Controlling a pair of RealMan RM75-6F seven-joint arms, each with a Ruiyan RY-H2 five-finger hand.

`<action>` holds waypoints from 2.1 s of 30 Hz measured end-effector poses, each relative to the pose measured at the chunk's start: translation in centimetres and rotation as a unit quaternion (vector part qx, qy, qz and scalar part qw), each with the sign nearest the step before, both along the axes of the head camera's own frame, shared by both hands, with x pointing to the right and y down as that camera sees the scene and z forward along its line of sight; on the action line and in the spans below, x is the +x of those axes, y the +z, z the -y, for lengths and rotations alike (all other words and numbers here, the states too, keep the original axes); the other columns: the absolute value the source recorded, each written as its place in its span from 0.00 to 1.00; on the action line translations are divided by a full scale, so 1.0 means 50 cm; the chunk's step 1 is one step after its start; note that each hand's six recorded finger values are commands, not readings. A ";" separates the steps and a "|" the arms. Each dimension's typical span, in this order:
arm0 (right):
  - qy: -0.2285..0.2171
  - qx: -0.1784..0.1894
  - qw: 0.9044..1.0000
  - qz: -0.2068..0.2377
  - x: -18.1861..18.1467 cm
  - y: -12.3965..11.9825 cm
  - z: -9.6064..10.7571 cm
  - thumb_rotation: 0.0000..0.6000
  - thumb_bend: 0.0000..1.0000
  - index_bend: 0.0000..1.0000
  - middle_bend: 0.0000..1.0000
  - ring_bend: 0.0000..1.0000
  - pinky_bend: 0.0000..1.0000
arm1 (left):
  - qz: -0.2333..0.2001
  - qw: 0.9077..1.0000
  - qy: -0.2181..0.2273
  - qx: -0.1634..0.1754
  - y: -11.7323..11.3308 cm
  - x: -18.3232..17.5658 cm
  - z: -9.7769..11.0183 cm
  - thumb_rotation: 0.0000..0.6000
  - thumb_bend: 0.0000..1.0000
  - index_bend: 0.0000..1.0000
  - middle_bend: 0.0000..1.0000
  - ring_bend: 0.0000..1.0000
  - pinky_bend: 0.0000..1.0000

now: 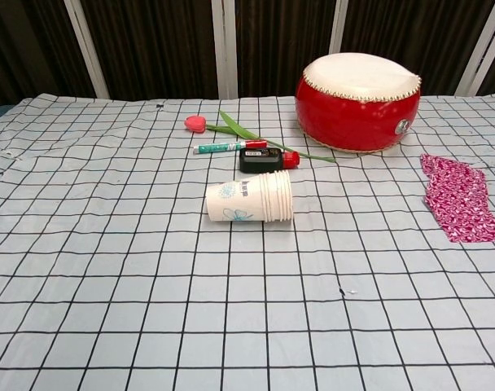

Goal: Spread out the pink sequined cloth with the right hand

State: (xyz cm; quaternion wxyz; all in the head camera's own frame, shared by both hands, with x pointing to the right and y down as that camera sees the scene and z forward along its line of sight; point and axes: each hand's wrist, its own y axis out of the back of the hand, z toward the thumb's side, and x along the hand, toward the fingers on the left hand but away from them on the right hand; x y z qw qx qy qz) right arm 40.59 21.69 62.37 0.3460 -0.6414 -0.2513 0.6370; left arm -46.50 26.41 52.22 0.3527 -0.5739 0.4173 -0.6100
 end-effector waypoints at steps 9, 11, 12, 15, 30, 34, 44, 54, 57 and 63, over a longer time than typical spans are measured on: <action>-0.026 -0.044 0.998 -0.040 -0.013 0.053 0.023 1.00 0.78 0.08 0.83 0.81 0.50 | 0.003 1.000 0.000 -0.001 0.001 0.002 -0.001 1.00 0.25 0.10 0.00 0.00 0.02; -0.032 -0.054 0.997 -0.046 -0.018 0.062 0.024 1.00 0.78 0.08 0.83 0.81 0.50 | 0.003 1.000 0.000 -0.001 0.002 0.002 -0.001 1.00 0.25 0.10 0.00 0.00 0.02; -0.035 -0.059 0.997 -0.048 -0.020 0.066 0.024 1.00 0.78 0.08 0.83 0.81 0.50 | 0.004 1.000 0.000 -0.001 0.002 0.002 -0.001 1.00 0.25 0.10 0.00 0.00 0.02; -0.039 -0.070 0.995 -0.056 -0.022 0.076 0.022 1.00 0.78 0.08 0.83 0.81 0.50 | 0.005 1.000 0.000 -0.001 0.002 0.001 0.000 1.00 0.25 0.10 0.00 0.00 0.02; -0.072 -0.103 0.990 -0.069 -0.070 0.117 0.017 1.00 0.79 0.08 0.83 0.81 0.50 | 0.008 1.000 -0.002 -0.001 0.003 0.001 0.000 1.00 0.25 0.10 0.00 0.00 0.02; -0.075 -0.110 0.988 -0.072 -0.078 0.128 0.018 1.00 0.79 0.08 0.83 0.81 0.50 | 0.009 1.000 -0.002 -0.001 0.003 0.000 0.000 1.00 0.25 0.10 0.00 0.00 0.02; -0.081 -0.123 0.986 -0.081 -0.096 0.147 0.025 1.00 0.79 0.08 0.83 0.81 0.50 | 0.010 1.000 -0.004 0.000 0.002 -0.002 0.000 1.00 0.25 0.10 0.00 0.00 0.02; -0.084 -0.136 0.983 -0.089 -0.097 0.150 0.015 1.00 0.80 0.08 0.83 0.81 0.50 | 0.011 1.000 -0.004 -0.001 0.003 -0.002 0.000 1.00 0.25 0.10 0.00 0.00 0.02; -0.084 -0.136 0.983 -0.088 -0.095 0.144 0.010 1.00 0.80 0.08 0.83 0.81 0.50 | 0.011 1.000 -0.003 -0.002 0.003 -0.001 0.000 1.00 0.25 0.10 0.00 0.00 0.02; -0.092 -0.142 0.982 -0.088 -0.091 0.130 -0.015 1.00 0.80 0.08 0.83 0.81 0.50 | 0.011 1.000 -0.002 -0.003 0.005 0.001 0.000 1.00 0.25 0.10 0.00 0.00 0.02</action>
